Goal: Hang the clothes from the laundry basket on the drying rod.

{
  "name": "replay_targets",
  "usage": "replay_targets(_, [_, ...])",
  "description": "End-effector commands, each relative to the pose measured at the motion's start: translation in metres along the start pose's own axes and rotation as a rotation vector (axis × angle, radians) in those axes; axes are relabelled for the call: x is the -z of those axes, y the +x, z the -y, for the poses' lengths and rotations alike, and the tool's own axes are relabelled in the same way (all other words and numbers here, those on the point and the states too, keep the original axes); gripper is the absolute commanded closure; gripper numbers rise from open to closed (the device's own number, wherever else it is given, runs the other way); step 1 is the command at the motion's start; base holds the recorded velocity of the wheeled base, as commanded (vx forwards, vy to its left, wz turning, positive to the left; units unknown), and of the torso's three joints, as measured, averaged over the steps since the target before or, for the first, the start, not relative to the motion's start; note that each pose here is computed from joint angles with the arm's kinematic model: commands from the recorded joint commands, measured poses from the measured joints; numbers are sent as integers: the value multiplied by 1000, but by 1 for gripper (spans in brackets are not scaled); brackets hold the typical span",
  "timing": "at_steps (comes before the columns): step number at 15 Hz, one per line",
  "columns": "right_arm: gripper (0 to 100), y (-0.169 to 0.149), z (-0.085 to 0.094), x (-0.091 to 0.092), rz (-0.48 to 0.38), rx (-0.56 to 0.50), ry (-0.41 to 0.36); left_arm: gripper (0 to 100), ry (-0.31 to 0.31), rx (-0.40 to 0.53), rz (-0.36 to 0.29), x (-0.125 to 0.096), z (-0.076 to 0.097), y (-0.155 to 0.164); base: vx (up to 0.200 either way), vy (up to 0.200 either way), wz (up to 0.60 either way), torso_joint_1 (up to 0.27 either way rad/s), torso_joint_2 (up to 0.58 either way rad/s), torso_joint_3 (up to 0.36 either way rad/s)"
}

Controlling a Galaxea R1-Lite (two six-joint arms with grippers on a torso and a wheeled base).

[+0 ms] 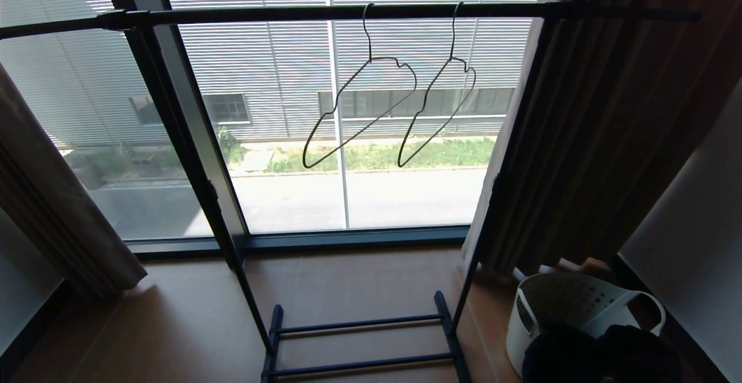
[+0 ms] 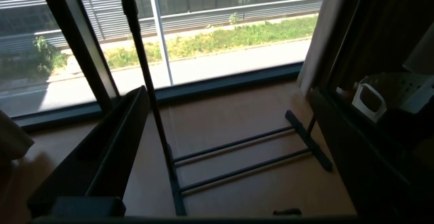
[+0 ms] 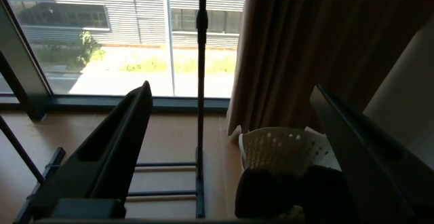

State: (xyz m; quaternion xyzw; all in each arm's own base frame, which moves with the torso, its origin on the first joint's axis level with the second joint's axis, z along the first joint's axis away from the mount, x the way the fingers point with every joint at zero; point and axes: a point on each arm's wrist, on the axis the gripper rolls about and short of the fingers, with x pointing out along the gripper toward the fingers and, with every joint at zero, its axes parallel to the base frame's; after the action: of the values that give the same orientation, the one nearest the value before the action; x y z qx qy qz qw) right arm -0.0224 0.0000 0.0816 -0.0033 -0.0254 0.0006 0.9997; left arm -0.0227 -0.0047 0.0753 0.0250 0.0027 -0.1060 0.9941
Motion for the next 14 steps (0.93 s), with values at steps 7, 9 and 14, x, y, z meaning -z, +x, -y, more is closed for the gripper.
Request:
replay_targets(7, [0,0,0,0,0,0,-1,0,0,1,-1,0,0,0,0,0,0,-150,503,348])
replay_targets(9, [0,0,0,0,1,0,-1,0,0,0,-1,0,0,0,0,0,0,-110,486,364])
replay_targets(14, [0,0,0,0,1,0,-1,0,5,1,-3,0,0,0,0,0,0,-73,403,327])
